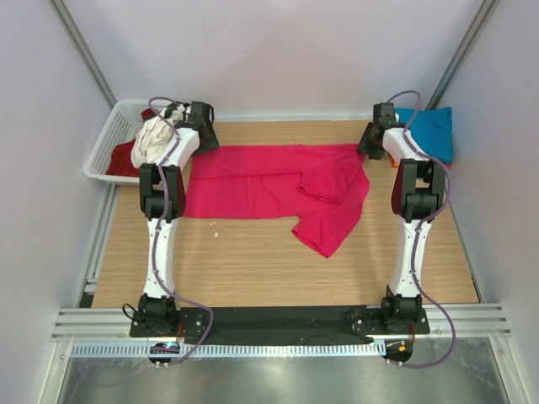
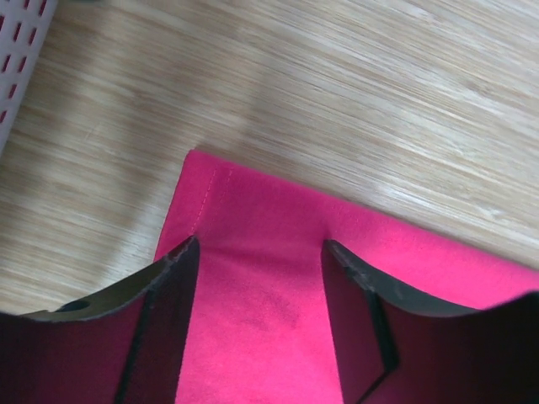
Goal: Fold and stack the t-shirts
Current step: Fold the tshirt
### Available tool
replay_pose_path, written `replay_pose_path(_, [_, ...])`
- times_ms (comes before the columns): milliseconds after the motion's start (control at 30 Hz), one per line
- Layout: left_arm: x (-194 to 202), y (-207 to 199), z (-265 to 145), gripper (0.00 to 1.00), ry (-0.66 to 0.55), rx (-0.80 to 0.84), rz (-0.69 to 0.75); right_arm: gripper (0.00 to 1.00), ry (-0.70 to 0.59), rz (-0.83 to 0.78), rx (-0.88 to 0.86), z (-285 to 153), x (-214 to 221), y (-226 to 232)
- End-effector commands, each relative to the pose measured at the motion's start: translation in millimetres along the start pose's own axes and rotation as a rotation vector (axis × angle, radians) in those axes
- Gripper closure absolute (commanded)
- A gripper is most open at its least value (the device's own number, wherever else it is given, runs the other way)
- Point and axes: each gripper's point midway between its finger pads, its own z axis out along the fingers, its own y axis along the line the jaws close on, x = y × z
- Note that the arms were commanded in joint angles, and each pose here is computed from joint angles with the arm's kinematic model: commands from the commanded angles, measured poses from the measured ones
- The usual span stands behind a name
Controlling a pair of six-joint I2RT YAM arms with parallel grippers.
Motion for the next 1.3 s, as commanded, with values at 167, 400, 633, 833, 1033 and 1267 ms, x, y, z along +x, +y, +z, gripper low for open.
replay_pose_path(167, [-61,-43,-75,0.29,-0.170,0.150,0.140,0.50,-0.092,-0.031,-0.309,-101,-53,61])
replay_pose_path(400, [-61,-45,-128,0.30,-0.154,0.228,0.072,0.58,0.007,-0.031,-0.302,-101,4,65])
replay_pose_path(633, [-17,-20,-121,0.32,-0.063,0.157,0.008,0.67,0.068,-0.006,-0.268,-71,40,54])
replay_pose_path(833, [19,-1,-104,0.36,0.015,0.087,-0.043,0.70,0.128,-0.013,-0.223,-50,69,39])
replay_pose_path(1033, [32,14,-102,0.37,0.037,0.030,-0.048,0.71,0.173,-0.028,-0.195,-38,90,30])
replay_pose_path(1267, [50,31,-80,0.38,0.091,-0.019,-0.075,0.70,0.136,-0.043,-0.216,-45,71,38])
